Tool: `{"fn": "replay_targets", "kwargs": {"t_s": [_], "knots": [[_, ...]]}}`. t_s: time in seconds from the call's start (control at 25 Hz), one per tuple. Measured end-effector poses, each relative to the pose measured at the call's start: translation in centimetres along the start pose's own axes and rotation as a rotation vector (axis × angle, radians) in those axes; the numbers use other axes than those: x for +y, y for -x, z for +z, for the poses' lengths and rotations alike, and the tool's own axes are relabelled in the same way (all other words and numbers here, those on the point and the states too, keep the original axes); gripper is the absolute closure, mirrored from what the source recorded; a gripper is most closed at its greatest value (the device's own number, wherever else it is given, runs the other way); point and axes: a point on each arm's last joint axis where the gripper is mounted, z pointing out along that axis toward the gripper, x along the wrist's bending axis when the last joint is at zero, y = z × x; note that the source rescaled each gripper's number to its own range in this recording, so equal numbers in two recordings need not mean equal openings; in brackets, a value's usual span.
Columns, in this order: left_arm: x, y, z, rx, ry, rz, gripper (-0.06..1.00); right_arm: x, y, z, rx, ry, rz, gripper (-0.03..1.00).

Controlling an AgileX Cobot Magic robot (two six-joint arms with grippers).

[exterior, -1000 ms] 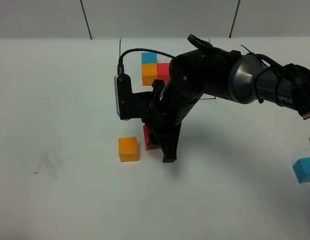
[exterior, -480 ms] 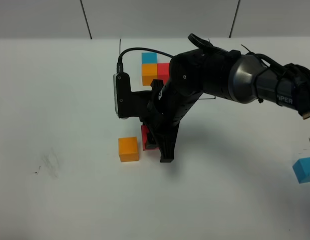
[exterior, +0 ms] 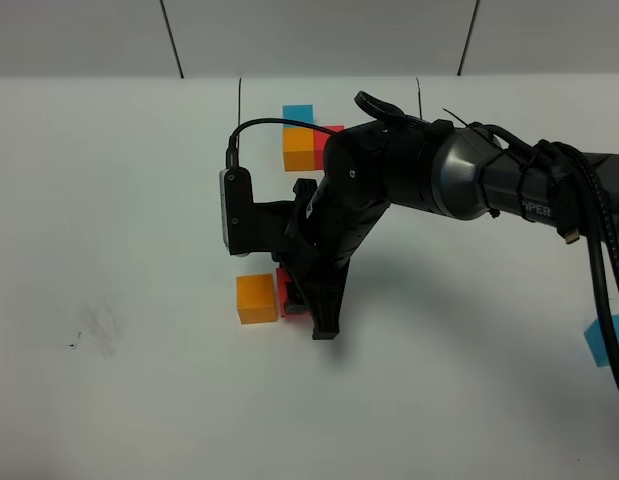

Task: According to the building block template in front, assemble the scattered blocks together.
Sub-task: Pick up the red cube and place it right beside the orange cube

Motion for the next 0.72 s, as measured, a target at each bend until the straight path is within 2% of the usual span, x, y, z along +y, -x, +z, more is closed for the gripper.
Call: {"fn": "replay_targets", "kwargs": {"t_s": [0.72], "knots": [[0.0,0.0,0.0,0.0,0.0,0.0,0.94,0.08,0.24,0.0,-0.027,0.009,-0.004,0.53]]}}
